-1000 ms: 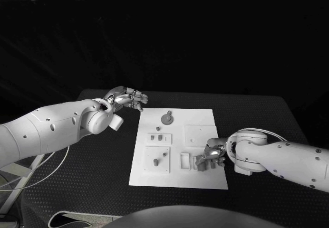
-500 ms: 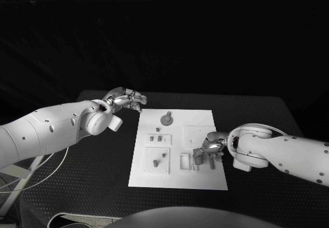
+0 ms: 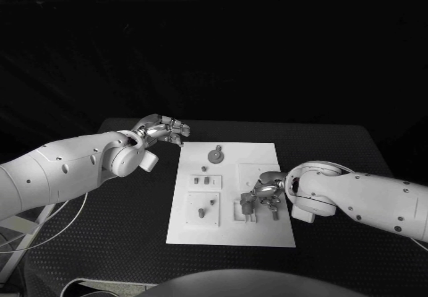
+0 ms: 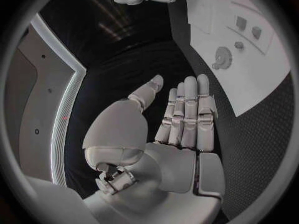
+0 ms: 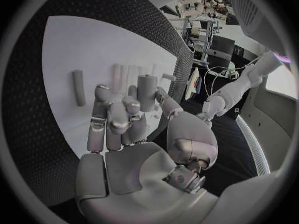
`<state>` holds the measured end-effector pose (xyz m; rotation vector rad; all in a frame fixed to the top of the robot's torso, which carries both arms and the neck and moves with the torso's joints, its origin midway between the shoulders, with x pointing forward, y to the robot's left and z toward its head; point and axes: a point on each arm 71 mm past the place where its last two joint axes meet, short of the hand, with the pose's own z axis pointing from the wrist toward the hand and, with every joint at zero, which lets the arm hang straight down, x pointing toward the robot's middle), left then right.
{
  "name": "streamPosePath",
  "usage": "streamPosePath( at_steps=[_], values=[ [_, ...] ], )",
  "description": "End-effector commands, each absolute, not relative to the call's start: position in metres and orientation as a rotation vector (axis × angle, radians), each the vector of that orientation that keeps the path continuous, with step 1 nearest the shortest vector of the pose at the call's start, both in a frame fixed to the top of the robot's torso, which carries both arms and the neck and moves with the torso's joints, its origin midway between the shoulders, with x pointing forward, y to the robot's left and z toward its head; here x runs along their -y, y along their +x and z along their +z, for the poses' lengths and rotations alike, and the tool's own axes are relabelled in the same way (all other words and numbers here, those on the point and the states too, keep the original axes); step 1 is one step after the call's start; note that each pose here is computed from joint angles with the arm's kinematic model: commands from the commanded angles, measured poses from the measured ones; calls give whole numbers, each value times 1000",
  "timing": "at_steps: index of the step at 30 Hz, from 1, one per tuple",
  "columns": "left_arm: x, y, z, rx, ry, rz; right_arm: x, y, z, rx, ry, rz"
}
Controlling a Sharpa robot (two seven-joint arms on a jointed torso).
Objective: Assemble the parts on the task board
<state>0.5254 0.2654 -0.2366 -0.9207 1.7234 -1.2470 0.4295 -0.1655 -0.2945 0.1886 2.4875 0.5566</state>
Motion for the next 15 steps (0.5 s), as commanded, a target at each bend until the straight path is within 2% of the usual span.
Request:
streamPosePath(
  at_steps=[1,15],
  values=[
    [-262,525,-236,-1729,-907,-1267,163,430,-296,-2489,215,576],
    [-262,525,-236,-1734,-909,-1265,160,427,-305,-2526,199,564]
  ],
)
